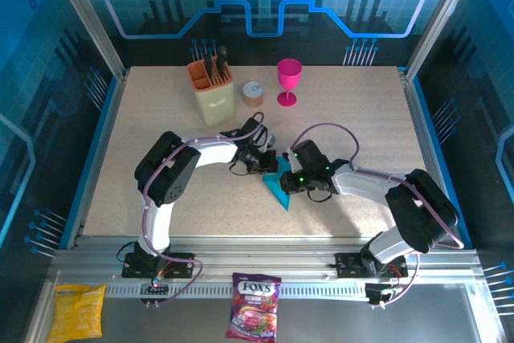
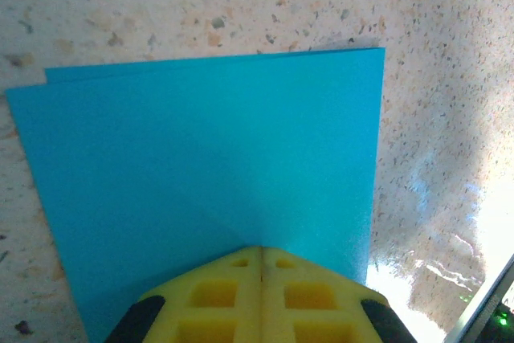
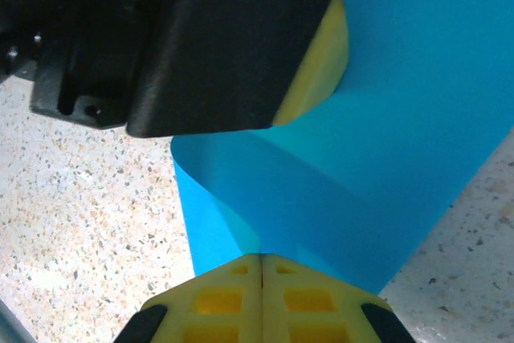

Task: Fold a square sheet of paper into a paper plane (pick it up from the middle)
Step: Third fold the triangle at the center of the table.

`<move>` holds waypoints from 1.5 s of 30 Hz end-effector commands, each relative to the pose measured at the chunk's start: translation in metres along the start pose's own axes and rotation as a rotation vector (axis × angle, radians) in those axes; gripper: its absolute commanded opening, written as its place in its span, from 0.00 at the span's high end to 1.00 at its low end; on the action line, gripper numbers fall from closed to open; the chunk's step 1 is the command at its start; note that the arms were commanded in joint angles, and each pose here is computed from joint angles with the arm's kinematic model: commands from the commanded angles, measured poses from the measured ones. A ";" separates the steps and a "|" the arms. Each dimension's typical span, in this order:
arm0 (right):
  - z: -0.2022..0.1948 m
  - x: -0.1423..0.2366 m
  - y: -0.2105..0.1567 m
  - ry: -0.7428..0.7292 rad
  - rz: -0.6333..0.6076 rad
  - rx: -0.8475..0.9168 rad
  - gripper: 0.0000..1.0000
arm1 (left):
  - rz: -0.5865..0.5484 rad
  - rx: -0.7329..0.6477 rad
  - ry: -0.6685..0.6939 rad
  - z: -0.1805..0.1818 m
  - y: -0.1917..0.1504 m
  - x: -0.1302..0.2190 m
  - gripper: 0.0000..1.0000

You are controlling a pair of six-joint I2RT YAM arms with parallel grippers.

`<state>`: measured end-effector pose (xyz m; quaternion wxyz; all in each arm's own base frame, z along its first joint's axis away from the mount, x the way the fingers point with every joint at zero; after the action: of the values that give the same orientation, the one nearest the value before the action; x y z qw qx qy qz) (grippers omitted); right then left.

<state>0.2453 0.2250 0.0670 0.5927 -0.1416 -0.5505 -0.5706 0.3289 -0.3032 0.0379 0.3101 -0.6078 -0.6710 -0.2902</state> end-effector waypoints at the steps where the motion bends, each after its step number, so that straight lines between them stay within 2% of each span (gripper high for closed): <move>1: -0.005 -0.006 -0.006 0.016 0.021 -0.002 1.00 | 0.004 0.022 0.100 0.023 -0.010 -0.003 1.00; 16: -0.016 -0.011 -0.019 0.004 0.035 -0.038 1.00 | -0.009 0.037 0.112 0.026 -0.010 -0.004 1.00; 45: -0.015 -0.009 -0.001 0.019 0.009 -0.047 1.00 | -0.001 0.040 0.112 0.030 -0.013 -0.008 1.00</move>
<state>0.2465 0.2145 0.0455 0.5982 -0.1612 -0.5361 -0.5734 0.3292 -0.3022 0.0372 0.3068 -0.6001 -0.6768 -0.2961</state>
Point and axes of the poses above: each hand's point on the last joint's axis, 136 mm out from that joint toward the fingers, its own x axis back along the fingers, its own z axis along the line the jaws close on, y = z × x, the point moved 3 cm from there along x, back along the fingers, and after that the axes turned 10 degrees about x, right-handed, at the moved point
